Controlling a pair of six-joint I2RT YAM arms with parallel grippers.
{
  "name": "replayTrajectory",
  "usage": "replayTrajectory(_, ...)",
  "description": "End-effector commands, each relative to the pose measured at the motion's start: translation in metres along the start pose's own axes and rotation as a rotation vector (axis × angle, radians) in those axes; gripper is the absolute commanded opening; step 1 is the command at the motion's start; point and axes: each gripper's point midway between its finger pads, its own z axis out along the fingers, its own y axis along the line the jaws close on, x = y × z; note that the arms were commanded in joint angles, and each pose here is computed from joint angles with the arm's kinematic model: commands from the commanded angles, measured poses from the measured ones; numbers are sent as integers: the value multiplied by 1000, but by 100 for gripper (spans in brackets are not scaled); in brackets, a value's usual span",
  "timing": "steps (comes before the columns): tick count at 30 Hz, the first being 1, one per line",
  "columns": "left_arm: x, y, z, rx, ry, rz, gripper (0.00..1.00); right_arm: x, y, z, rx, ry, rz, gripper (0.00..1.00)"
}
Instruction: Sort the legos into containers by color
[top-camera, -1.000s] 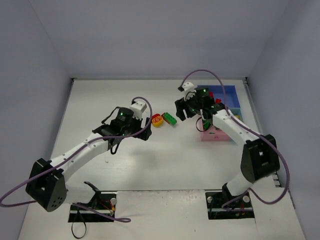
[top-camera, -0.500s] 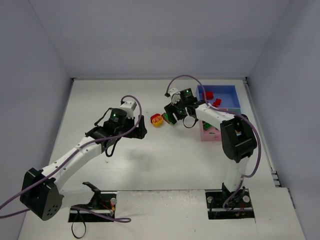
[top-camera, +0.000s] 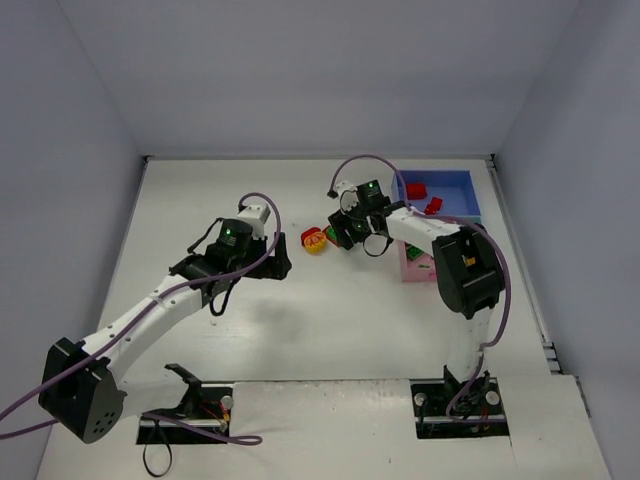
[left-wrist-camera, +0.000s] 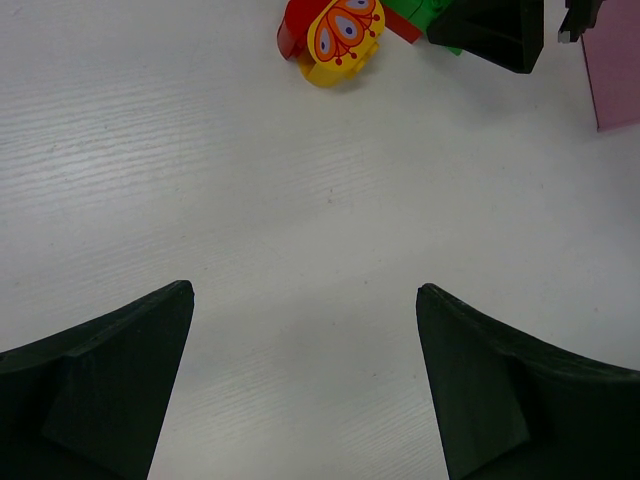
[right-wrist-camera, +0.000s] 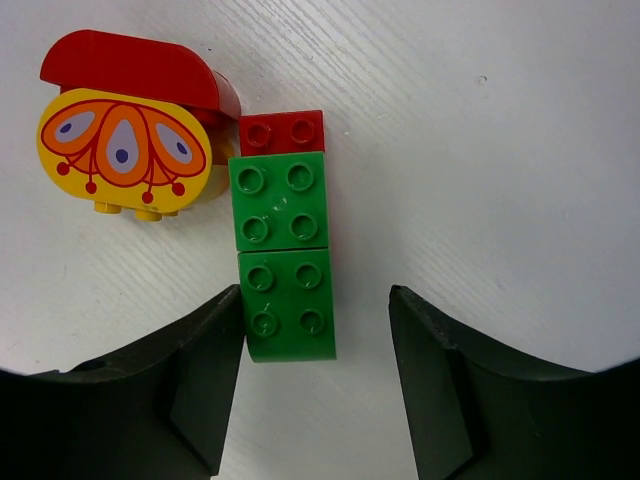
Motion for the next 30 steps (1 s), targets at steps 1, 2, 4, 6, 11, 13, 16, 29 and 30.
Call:
replayTrajectory(1,-22,-3,-5,2,-68,-25,86,-34,-2,-6,4,-87,-36,54)
replayTrajectory(2,-23,-2,-5,0,-69,-29,86,-35,0,-6,-1,-89,-38,54)
replayTrajectory(4,-23,-2,-5,-2,-66,-37,86,-35,1,-5,-4,-88,-42,49)
replayTrajectory(6,-25,-2,-4,-2,-65,-48,86,-35,2,-4,-5,-86,-42,47)
replayTrajectory(11,-28,-6,-3,6,-55,-88,86,-43,2,-13,-2,-113,-49,9)
replayTrajectory(13,-32,-9,-5,10,-63,-117,86,-53,4,-26,9,-147,-60,0)
replayTrajectory(16,-44,-18,-9,42,-85,-143,86,-68,8,-52,20,-220,-72,0)
replayTrajectory(29,-129,-77,-34,319,-336,-296,86,-107,86,-141,-93,-487,-102,0)
replayTrajectory(30,-136,-81,-35,338,-362,-296,86,-111,92,-149,-101,-512,-102,0)
